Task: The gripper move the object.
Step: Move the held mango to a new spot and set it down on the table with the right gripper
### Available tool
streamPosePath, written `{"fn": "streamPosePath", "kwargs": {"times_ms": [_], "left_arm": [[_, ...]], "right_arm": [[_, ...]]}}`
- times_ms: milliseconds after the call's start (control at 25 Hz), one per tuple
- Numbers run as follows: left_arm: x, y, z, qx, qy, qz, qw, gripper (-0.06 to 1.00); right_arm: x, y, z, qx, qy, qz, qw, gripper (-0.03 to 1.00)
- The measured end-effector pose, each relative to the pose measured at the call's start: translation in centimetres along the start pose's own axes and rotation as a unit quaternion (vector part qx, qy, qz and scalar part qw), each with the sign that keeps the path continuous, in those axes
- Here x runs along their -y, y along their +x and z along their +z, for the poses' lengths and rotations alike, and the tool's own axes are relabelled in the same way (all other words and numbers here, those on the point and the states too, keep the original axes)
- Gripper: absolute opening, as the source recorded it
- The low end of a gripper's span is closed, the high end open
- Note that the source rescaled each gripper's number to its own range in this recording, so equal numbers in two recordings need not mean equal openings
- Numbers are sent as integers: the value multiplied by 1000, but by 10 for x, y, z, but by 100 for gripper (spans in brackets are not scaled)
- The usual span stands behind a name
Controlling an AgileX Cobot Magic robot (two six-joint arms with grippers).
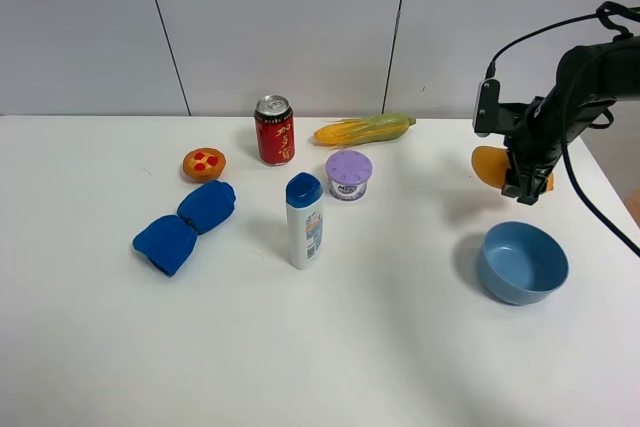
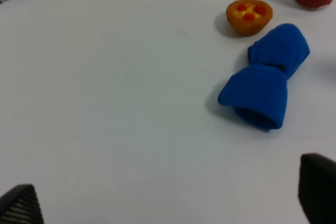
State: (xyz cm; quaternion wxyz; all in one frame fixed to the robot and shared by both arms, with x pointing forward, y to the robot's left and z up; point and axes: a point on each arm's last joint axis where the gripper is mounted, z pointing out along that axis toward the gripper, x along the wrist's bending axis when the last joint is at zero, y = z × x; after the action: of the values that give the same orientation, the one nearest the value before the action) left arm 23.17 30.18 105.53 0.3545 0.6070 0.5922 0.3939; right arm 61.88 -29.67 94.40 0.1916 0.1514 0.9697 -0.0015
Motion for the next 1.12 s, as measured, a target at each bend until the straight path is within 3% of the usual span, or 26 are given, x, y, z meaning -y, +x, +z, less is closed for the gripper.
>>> {"fn": "streamPosePath", "kwargs": {"times_ms": [400, 560, 920, 1000, 1120], "left_arm": [[0, 0, 0, 0, 0, 0, 1000, 100], [0, 0, 0, 0, 0, 0, 1000, 100], [0, 0, 0, 0, 0, 0, 1000, 100], [0, 0, 0, 0, 0, 0, 1000, 100], [0, 0, 0, 0, 0, 0, 1000, 100]], "right_arm": [[1, 6, 8, -31, 8, 4, 999, 3], [0, 10, 18, -49, 9, 12, 999, 14], [-2, 12, 22, -56, -1, 30, 998, 22], [-2, 11, 21, -54, -3, 31, 998, 35], [-3, 6, 15, -27, -13, 40, 999, 66]]}}
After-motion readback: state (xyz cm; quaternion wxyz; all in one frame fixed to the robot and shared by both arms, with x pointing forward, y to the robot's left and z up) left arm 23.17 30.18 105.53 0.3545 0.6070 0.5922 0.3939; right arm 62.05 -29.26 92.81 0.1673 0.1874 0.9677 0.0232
